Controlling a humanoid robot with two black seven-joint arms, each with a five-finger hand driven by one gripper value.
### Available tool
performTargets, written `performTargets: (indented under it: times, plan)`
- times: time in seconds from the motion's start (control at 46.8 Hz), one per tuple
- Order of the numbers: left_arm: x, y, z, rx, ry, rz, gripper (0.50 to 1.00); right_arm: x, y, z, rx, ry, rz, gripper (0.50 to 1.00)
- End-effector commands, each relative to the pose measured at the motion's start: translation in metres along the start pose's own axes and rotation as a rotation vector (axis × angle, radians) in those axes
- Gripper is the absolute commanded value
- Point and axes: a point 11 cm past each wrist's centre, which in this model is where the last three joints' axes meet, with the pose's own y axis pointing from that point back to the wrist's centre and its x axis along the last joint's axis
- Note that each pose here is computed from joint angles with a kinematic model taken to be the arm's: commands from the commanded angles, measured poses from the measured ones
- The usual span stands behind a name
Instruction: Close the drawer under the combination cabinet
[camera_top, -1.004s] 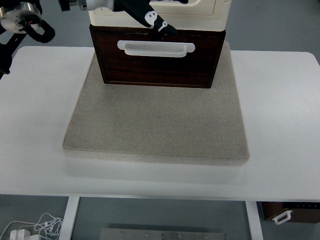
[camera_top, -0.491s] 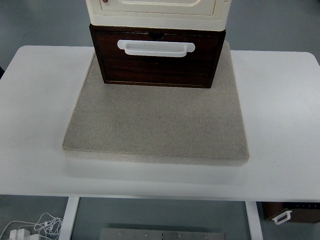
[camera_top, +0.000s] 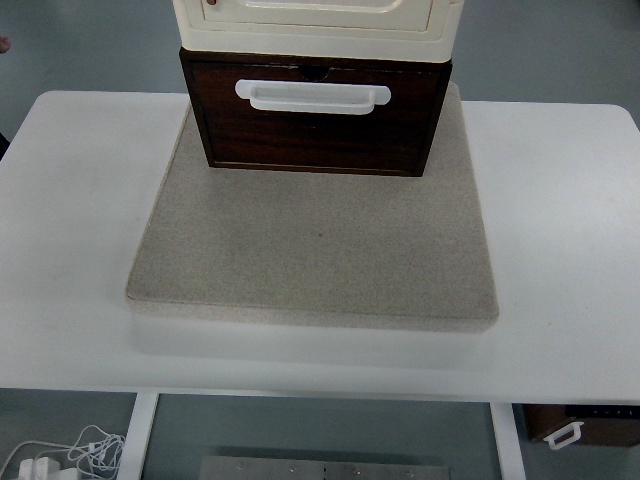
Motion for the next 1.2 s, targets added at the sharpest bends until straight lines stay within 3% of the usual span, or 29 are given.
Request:
performTargets:
  times: [0.0,0.171,0.256,0.449,0.876,1.175]
  plan:
    - [0.022,0.0,-0.019,0.052,-0.013,0.053,0.996,0.0,0.0,0.0,0.0,0.0,0.0,0.952]
    - [0.04,0.007,-0.061,0.145,0.067,0.06,0.996,0.0,0.0,0.0,0.0,0.001,0.0,0.952]
    - [0.035,0.011,-0.092,0.228,0.082,0.041,0.996,0.0,0.0,0.0,0.0,0.001,0.0,0.952]
    - [0.023,0.018,-0.135,0.295,0.165,0.029,0.996,0.0,0.0,0.0,0.0,0.001,0.0,0.952]
    - [0.04,0.039,-0.175,0.313,0.231,-0.022,0.999,0.0,0.0,0.0,0.0,0.001,0.0,0.952]
    - [0.029,0.048,-0.201,0.295,0.283,-0.052,1.0,0.0,0.0,0.0,0.0,0.001,0.0,0.952]
